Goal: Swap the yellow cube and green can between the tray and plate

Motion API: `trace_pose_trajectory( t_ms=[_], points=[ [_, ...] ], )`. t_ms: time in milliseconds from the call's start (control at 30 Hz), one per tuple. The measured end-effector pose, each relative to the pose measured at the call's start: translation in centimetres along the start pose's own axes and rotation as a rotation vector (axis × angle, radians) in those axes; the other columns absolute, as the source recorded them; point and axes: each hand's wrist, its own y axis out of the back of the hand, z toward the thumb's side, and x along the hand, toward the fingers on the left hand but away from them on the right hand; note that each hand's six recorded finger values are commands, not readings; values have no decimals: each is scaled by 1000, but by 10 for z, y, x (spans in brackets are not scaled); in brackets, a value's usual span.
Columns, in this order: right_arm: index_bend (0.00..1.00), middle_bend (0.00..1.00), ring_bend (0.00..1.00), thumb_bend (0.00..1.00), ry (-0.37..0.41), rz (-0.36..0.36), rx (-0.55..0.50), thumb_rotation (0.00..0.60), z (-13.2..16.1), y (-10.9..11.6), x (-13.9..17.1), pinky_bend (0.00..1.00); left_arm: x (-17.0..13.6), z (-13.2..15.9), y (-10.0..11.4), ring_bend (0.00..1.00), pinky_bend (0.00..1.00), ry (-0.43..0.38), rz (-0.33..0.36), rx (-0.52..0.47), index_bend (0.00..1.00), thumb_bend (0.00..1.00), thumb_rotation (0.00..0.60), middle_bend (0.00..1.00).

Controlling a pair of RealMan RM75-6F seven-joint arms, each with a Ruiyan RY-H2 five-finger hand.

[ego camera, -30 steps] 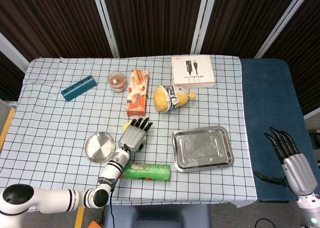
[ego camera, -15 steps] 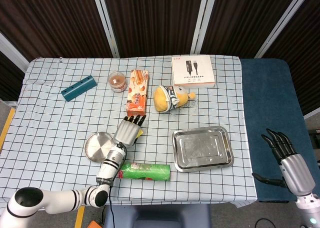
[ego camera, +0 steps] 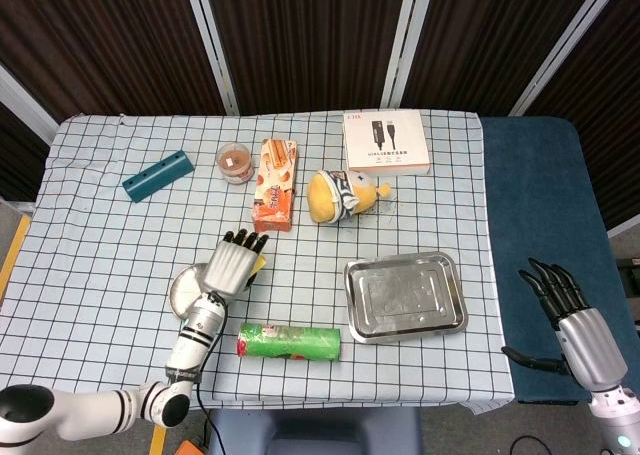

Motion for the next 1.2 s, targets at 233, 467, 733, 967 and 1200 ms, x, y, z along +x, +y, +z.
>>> trace_pose_trajectory(
  t_ms=[233, 467, 733, 967, 1200],
  points=[
    [0, 0, 0, 21, -1, 15, 1, 600, 1, -3, -1, 0, -53, -47, -3, 549, 811, 43, -190, 0, 263, 659, 600, 468],
    [0, 0, 0, 21, -11, 11, 3, 600, 0, -3, -3, 0, -84, -56, -14, 464, 725, 44, -289, -36, 234, 603, 600, 397],
    [0, 0, 0, 22, -14, 20, 4, 600, -1, -4, -3, 0, -85, -51, -14, 48, 348, 32, -285, -78, 0, 432, 600, 10],
    [0, 0, 0, 21, -10, 22, 4, 600, 0, -4, -2, 0, -88, -51, -4, 0, 163, 30, -257, -106, 0, 386, 600, 0],
    [0, 0, 0, 21, -9, 18, 3, 600, 0, -4, -2, 0, -93, -55, 6, 0, 146, 7, -228, -129, 0, 379, 600, 0]
  ],
)
